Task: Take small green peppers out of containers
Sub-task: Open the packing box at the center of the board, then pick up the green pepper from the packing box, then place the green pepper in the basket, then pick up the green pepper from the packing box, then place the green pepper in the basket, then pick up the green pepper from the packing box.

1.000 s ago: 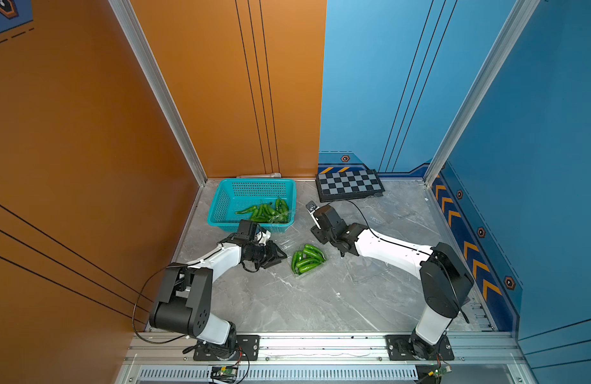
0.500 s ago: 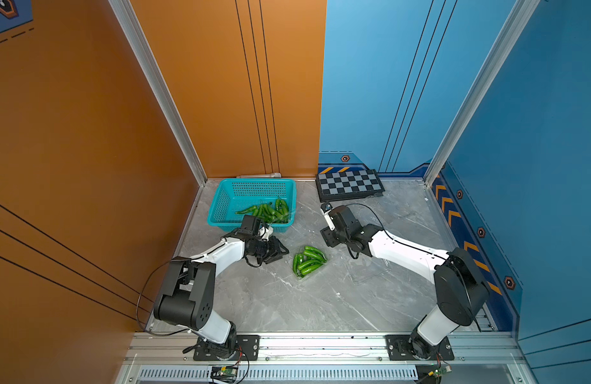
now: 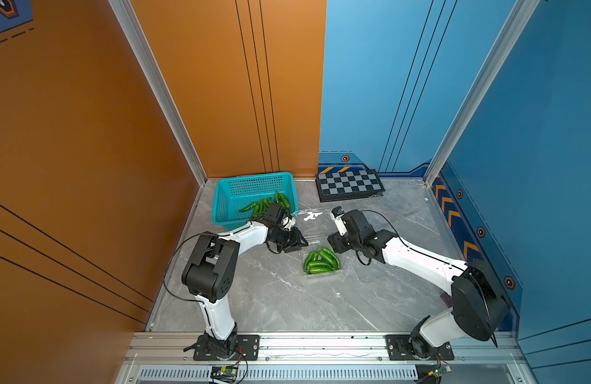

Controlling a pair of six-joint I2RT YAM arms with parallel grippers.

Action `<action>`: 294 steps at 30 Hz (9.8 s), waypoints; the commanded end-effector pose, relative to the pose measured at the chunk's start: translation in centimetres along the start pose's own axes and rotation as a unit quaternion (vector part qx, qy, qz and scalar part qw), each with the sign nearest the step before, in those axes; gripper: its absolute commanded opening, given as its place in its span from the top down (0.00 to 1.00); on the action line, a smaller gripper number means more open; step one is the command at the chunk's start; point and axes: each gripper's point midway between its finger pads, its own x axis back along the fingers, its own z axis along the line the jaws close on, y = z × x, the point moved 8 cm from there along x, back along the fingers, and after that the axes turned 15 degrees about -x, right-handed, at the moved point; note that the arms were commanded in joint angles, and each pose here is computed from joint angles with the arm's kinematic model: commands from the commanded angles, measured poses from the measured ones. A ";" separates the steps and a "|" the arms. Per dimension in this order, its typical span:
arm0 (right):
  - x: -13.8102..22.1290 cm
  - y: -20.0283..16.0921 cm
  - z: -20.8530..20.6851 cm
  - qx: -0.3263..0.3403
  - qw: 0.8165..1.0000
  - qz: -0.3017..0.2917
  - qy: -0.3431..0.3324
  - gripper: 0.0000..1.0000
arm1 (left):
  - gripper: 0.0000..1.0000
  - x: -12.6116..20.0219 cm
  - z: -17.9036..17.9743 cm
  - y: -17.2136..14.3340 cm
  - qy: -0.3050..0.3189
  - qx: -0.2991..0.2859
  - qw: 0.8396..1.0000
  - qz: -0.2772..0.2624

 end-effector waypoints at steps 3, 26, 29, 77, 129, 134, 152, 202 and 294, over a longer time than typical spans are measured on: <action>-0.4 -1.1 0.5 -0.013 0.999 0.041 0.010 0.32 | 0.57 2.1 0.3 -0.7 0.023 0.006 1.000 -0.006; -2.0 -3.8 3.4 0.008 0.995 0.095 0.021 0.51 | 0.53 7.7 1.7 -4.5 0.059 0.023 0.996 -0.058; -2.4 -4.0 3.1 0.010 0.995 0.097 0.011 0.53 | 0.50 8.0 1.7 -4.8 0.060 0.025 0.996 -0.061; 3.8 0.4 4.1 0.017 0.998 0.017 0.056 0.90 | 0.50 10.8 2.0 -4.2 0.072 0.030 0.991 -0.113; 0.4 7.3 2.9 -0.031 0.990 0.020 0.138 0.48 | 0.41 9.1 -0.7 -4.9 0.058 0.000 0.991 -0.117; 1.2 0.7 0.5 -0.042 0.990 0.087 0.104 0.63 | 0.40 6.4 -1.0 -3.2 0.058 -0.008 0.994 -0.093; -1.2 -5.2 1.6 0.044 0.981 0.182 0.055 0.57 | 0.43 1.9 -1.6 -1.4 0.048 -0.028 0.998 -0.037; -2.7 -4.6 3.1 0.086 0.979 0.165 0.084 0.89 | 0.46 6.7 -1.8 -1.6 0.040 -0.026 0.992 -0.117; 1.5 -4.9 -2.8 -0.158 0.987 0.029 0.027 0.46 | 0.45 -0.4 -5.7 -3.2 0.091 -0.201 0.975 0.021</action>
